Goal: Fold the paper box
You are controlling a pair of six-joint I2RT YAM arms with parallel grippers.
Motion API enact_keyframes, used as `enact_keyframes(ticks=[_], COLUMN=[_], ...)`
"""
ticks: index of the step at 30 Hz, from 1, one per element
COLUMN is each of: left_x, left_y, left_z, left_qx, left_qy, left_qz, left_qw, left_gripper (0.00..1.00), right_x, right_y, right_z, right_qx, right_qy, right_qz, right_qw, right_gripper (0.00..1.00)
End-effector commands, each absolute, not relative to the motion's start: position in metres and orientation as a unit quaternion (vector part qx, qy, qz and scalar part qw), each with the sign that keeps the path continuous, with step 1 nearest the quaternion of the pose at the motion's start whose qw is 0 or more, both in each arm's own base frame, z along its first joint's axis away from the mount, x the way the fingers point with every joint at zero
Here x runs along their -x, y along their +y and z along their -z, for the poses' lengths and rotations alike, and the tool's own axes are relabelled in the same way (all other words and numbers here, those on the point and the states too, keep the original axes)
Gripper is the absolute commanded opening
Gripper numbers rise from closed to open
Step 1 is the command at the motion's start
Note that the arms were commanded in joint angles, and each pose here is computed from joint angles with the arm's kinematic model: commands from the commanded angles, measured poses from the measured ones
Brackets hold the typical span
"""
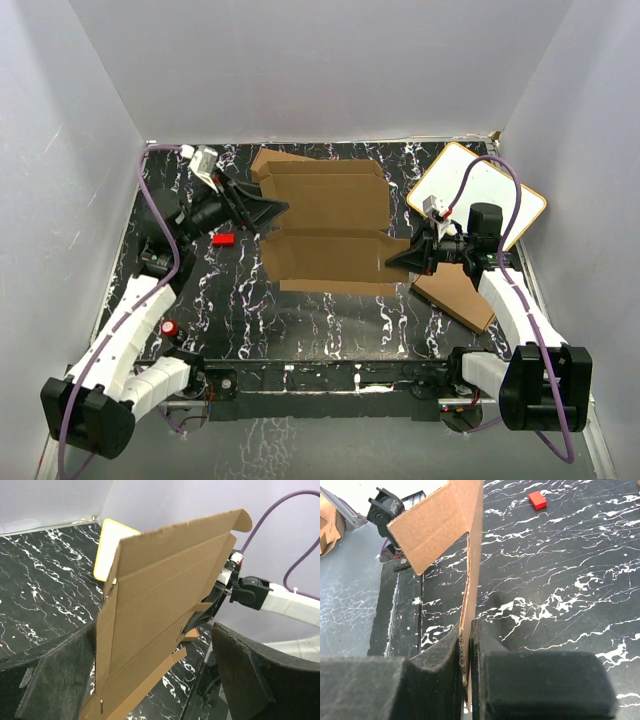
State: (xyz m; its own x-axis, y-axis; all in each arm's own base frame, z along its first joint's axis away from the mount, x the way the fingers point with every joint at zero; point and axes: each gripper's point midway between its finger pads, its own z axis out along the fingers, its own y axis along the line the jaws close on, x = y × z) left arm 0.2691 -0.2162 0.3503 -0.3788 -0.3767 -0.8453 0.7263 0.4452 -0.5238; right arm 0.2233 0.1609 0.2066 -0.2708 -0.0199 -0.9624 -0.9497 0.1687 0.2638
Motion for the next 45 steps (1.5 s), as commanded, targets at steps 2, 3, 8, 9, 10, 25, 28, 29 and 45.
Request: enact_keyframes(ticks=[2, 3, 8, 9, 10, 25, 28, 29, 45], left_x=[-0.255, -0.256, -0.251, -0.252, -0.254, -0.316, -0.319, -0.321, -0.342], left_y=[-0.21, -0.207, -0.203, -0.204, -0.204, -0.181, -0.182, -0.183, -0.218], left_z=[-0.357, -0.358, -0.369, -0.369, -0.369, -0.338, -0.346, -0.35, -0.355], left_qx=[-0.22, -0.216, -0.254, -0.258, -0.262, -0.275, -0.296, -0.3, -0.351], left_qy=[0.652, 0.648, 0.618, 0.617, 0.617, 0.659, 0.633, 0.63, 0.56], left_qz=[0.552, 0.571, 0.61, 0.609, 0.607, 0.488, 0.486, 0.486, 0.623], left_qw=[0.471, 0.456, 0.426, 0.426, 0.427, 0.502, 0.525, 0.526, 0.418], left_gripper=[0.92, 0.92, 0.89, 0.88, 0.88, 0.85, 0.93, 0.96, 0.91], right_x=[-0.216, -0.215, -0.214, -0.214, -0.214, -0.206, -0.205, -0.205, -0.195], right_y=[0.162, 0.162, 0.162, 0.162, 0.162, 0.163, 0.164, 0.164, 0.166], right_z=[-0.23, -0.23, -0.23, -0.23, -0.23, -0.233, -0.234, -0.235, -0.236], right_qx=[0.453, 0.453, 0.454, 0.453, 0.455, 0.458, 0.459, 0.46, 0.464], right_qy=[0.555, 0.554, 0.554, 0.555, 0.553, 0.54, 0.537, 0.536, 0.52], right_qz=[-0.495, -0.495, -0.493, -0.493, -0.493, -0.508, -0.51, -0.51, -0.533], right_qw=[0.492, 0.492, 0.494, 0.494, 0.494, 0.49, 0.49, 0.491, 0.48], right_gripper=[0.08, 0.08, 0.08, 0.08, 0.08, 0.08, 0.08, 0.08, 0.08])
